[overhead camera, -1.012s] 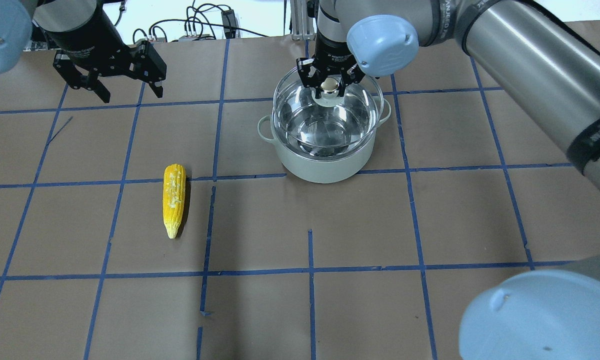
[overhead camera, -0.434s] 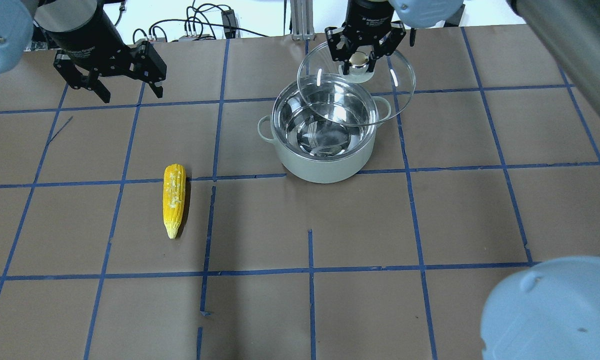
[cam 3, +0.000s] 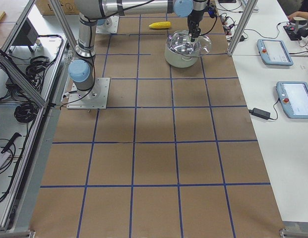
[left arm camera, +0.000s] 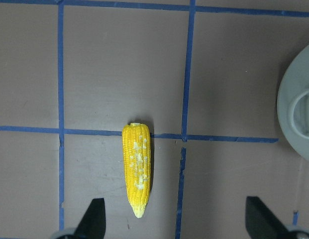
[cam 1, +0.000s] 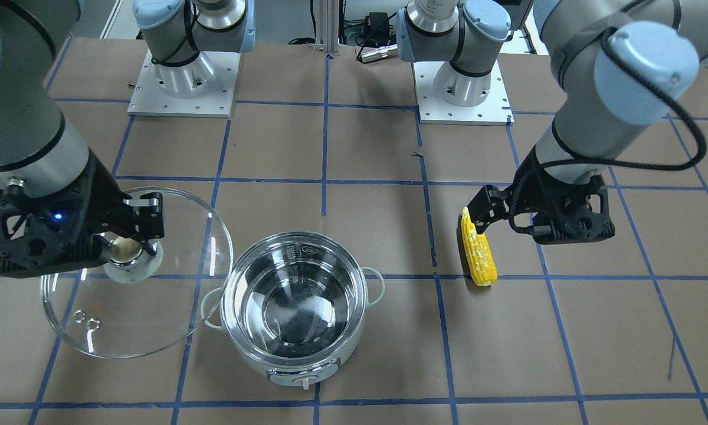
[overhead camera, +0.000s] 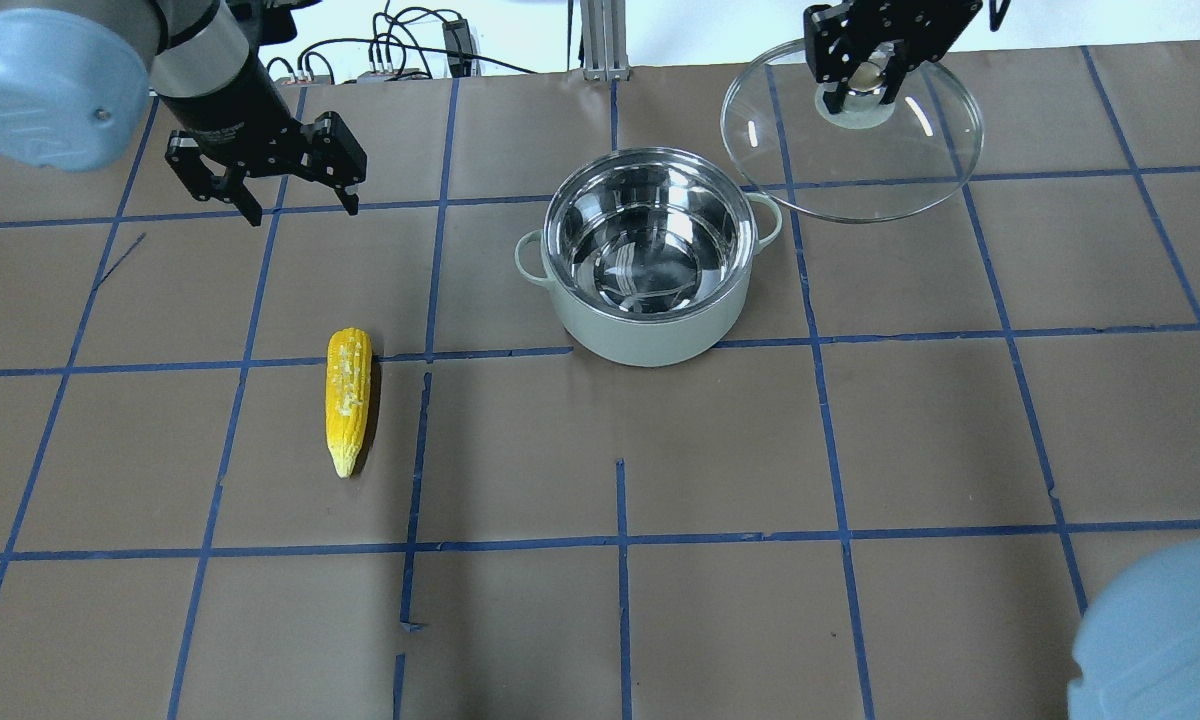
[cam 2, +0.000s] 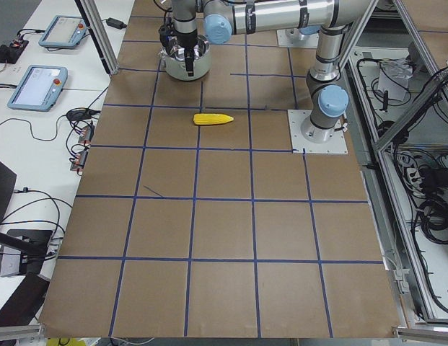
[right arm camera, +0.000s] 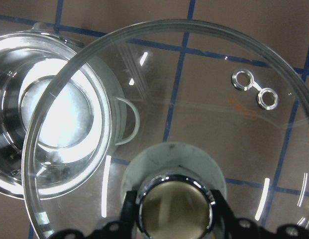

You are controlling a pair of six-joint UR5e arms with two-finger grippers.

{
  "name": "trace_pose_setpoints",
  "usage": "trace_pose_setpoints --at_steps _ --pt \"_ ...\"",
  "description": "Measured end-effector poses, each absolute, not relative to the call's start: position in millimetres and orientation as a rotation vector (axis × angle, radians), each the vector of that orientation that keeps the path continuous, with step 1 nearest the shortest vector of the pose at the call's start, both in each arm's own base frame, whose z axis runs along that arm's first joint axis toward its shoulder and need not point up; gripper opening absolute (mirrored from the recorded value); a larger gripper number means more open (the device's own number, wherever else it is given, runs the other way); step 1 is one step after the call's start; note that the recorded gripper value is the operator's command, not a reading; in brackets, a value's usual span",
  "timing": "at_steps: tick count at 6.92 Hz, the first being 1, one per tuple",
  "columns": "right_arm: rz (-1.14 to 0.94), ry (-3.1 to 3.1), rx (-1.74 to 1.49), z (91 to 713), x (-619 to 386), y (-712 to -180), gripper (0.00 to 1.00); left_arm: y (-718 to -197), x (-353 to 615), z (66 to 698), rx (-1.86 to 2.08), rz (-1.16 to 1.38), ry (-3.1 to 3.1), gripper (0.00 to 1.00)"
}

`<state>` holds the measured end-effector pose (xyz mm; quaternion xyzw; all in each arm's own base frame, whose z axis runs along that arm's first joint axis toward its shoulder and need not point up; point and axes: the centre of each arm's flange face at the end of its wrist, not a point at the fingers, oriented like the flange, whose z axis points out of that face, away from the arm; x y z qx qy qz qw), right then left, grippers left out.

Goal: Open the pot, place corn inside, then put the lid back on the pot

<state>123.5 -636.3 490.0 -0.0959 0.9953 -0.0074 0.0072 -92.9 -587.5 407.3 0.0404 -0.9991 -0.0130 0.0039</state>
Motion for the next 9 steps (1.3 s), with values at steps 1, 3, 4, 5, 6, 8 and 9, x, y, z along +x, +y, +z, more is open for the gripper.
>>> trace_pose_setpoints --at_steps 1,3,4,5,6,8,9 --pt "-0.01 3.111 -0.296 498 112 -630 0.38 -596 -92 373 0.139 -0.048 -3.132 1.0" --pt "0.02 3.102 -0.285 511 109 -607 0.38 -602 -87 308 0.157 0.015 -3.139 1.0" --pt "0.034 3.098 -0.282 512 109 -590 0.39 -603 -84 284 0.152 0.025 -3.141 1.0" --pt "0.04 3.097 -0.278 512 110 -573 0.39 -602 -81 270 0.146 0.019 -3.142 1.0" --pt "0.036 3.097 -0.268 516 112 -555 0.39 -599 -77 260 0.128 0.002 -3.142 1.0" --pt "0.036 3.085 -0.249 522 115 -526 0.38 -585 -70 245 0.09 -0.031 -3.142 1.0" --pt "0.055 3.068 -0.247 514 117 -510 0.39 -575 -69 235 0.089 -0.023 -3.143 1.0"
